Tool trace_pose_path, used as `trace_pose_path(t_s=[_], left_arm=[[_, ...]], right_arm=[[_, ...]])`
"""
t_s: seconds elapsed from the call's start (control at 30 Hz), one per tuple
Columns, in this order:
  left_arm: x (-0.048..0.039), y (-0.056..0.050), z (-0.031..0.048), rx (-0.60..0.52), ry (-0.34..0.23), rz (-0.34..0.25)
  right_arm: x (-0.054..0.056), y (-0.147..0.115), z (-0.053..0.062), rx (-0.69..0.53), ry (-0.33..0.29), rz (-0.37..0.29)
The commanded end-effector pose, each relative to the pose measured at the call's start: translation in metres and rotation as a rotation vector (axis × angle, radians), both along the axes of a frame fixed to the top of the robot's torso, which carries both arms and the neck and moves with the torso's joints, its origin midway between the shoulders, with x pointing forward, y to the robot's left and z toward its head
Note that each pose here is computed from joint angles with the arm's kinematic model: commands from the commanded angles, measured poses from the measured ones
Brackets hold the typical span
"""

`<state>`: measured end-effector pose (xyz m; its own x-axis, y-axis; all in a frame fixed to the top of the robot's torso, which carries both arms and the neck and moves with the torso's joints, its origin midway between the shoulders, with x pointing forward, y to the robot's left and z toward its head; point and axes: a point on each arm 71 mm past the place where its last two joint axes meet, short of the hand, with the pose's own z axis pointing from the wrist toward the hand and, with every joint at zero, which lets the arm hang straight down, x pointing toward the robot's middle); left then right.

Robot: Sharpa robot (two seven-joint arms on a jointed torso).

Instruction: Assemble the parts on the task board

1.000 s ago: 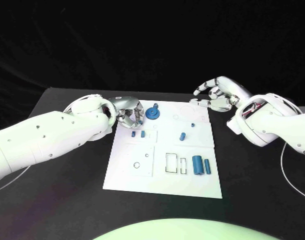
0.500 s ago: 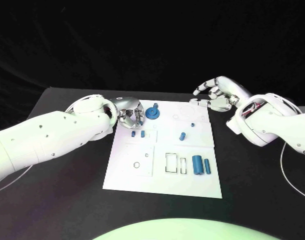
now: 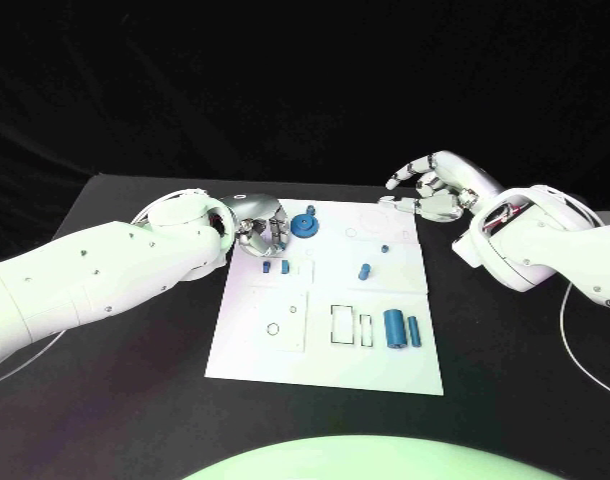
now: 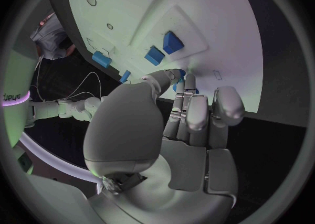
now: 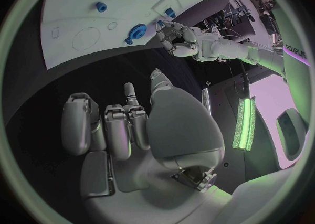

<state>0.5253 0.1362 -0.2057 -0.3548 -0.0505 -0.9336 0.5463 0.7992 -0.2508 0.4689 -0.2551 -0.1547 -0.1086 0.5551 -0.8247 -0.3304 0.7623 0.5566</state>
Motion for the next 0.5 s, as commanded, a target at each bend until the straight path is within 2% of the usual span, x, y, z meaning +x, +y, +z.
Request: trace_pose_path(t_s=[0.03,0.5], left_arm=[[-0.0013,-0.0011,-0.0033,0.020,0.019,-0.008],[-0.0004,0.0010,-0.0029,0.017,0.012,0.016]], right_arm=[[-0.0005,0.0010,-0.0006,-0.006,0.004,0.008],[-0.0003,0.0000,-0.0005,-0.006,0.003,0.006]])
